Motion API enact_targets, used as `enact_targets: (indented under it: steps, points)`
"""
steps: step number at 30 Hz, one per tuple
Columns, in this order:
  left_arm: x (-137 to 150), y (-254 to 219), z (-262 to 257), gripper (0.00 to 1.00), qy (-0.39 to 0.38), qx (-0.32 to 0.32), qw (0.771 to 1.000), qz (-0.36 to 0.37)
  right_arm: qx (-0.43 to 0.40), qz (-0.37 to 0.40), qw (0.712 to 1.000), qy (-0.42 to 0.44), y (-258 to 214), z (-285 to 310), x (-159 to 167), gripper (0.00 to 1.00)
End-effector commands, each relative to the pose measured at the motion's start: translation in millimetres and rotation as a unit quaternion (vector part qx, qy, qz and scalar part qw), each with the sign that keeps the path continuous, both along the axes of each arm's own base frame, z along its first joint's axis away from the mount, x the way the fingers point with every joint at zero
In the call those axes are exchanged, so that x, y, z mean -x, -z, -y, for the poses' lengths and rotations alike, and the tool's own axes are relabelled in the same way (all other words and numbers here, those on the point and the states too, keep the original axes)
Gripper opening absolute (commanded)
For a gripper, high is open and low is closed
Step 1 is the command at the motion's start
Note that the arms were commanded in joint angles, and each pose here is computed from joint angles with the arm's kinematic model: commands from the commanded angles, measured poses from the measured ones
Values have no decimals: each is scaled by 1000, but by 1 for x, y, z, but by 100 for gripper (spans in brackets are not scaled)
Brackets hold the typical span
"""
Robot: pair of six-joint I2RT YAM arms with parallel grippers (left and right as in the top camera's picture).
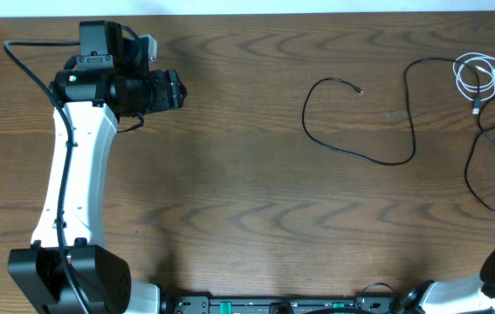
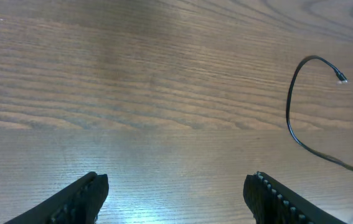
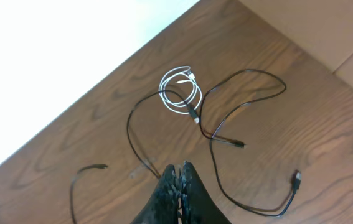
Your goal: Untangle cables
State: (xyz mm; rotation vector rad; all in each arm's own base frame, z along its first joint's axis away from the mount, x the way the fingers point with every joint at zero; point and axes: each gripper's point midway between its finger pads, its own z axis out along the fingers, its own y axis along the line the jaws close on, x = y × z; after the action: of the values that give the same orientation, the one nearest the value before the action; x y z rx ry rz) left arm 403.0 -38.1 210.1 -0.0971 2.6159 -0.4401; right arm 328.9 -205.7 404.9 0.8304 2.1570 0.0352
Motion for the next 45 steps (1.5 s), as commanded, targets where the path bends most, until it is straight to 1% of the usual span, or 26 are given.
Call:
enact_targets:
  steps: [1, 3, 6, 10, 14, 19, 22, 28, 37, 41, 45]
  points:
    - [0, 4, -1, 75, -4, 1, 1000, -7, -41, 26, 996, -71, -3, -25, -7, 3]
    - [0, 4, -1, 75, -4, 1, 1000, -7, -44, 1, 995, -94, 9, -34, -9, 9]
    - [1, 4, -1, 75, -4, 1, 1000, -7, -61, -42, 989, -129, 31, -50, -13, 17]
    - [1, 4, 0, 75, -2, 1, 1000, -7, -86, -108, 980, -144, 65, -64, -22, 31]
    - [1, 4, 1, 75, -1, 1, 1000, -7, -95, -177, 967, -158, 104, -73, -37, 35]
    - [1, 4, 2, 75, 0, 1, 1000, -8, -91, -276, 943, -163, 161, -81, -55, 40]
    - [1, 4, 2, 75, 0, 1, 1000, -7, -87, -307, 932, -169, 189, -84, -69, 41]
    - [1, 4, 2, 75, 0, 1, 1000, -7, -89, -327, 921, -191, 243, -92, -106, 41]
    - [1, 4, 1, 75, 0, 0, 1000, -7, -60, -302, 924, -227, 295, -115, -163, 43]
    - [1, 4, 1, 75, 0, 0, 1000, -7, -44, -303, 927, -216, 317, -117, -179, 47]
    - [1, 4, 1, 75, 0, 0, 1000, -7, -46, -312, 925, -213, 344, -122, -187, 46]
